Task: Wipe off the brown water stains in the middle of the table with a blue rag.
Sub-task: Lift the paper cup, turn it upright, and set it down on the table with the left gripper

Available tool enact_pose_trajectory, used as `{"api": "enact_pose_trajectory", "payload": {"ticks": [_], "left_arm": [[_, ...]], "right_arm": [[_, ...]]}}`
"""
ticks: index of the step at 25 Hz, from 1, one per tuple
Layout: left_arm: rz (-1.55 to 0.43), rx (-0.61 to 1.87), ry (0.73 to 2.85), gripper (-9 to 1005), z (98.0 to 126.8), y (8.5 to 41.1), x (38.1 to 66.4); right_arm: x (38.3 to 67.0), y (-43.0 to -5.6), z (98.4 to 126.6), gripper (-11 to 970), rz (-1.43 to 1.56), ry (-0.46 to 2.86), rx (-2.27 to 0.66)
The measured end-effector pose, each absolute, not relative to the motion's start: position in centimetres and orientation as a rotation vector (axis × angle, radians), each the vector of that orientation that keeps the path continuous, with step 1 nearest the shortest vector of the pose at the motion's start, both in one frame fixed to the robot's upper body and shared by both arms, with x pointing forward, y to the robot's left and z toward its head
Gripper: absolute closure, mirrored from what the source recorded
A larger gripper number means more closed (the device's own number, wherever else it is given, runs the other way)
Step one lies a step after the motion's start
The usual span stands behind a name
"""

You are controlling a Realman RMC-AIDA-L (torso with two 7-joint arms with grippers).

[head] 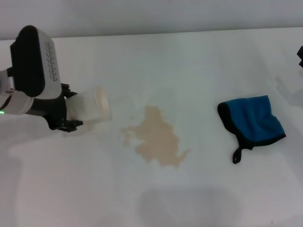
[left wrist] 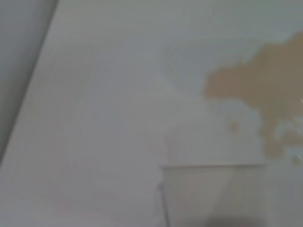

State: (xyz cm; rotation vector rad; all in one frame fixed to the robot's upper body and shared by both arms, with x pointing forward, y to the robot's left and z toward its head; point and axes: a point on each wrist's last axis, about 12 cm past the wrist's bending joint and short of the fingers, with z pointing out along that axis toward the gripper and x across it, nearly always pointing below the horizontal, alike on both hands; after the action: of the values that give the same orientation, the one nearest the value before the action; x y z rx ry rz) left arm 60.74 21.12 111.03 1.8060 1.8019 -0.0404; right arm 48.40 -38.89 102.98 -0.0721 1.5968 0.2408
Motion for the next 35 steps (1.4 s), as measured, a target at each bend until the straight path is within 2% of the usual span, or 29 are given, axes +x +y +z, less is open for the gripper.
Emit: {"api": "enact_pose_trajectory", "payload": {"ticks": [6, 16, 25, 35], "left_arm": [[-0.106, 1.687, 1.778, 254, 110.4, 21.6, 60.0], [-0.298, 1.348, 1.765, 255, 108.7, 23.0, 57.8], [-0.458, 1.02, 1.749, 255, 106.0, 24.4, 55.6], [-0.477, 0.942, 1.805, 254, 102.8, 24.6, 53.8]], "right_arm": [[48.5, -38.9, 103.0, 168, 0.239, 1.597, -0.073], [48.8, -39.0, 103.3, 170, 0.234, 1.593, -0.082], [48.6, -39.4, 103.4, 171, 0.223, 1.587, -0.09], [48.4, -39.4, 103.5, 172, 0.223, 1.584, -0.092]]}}
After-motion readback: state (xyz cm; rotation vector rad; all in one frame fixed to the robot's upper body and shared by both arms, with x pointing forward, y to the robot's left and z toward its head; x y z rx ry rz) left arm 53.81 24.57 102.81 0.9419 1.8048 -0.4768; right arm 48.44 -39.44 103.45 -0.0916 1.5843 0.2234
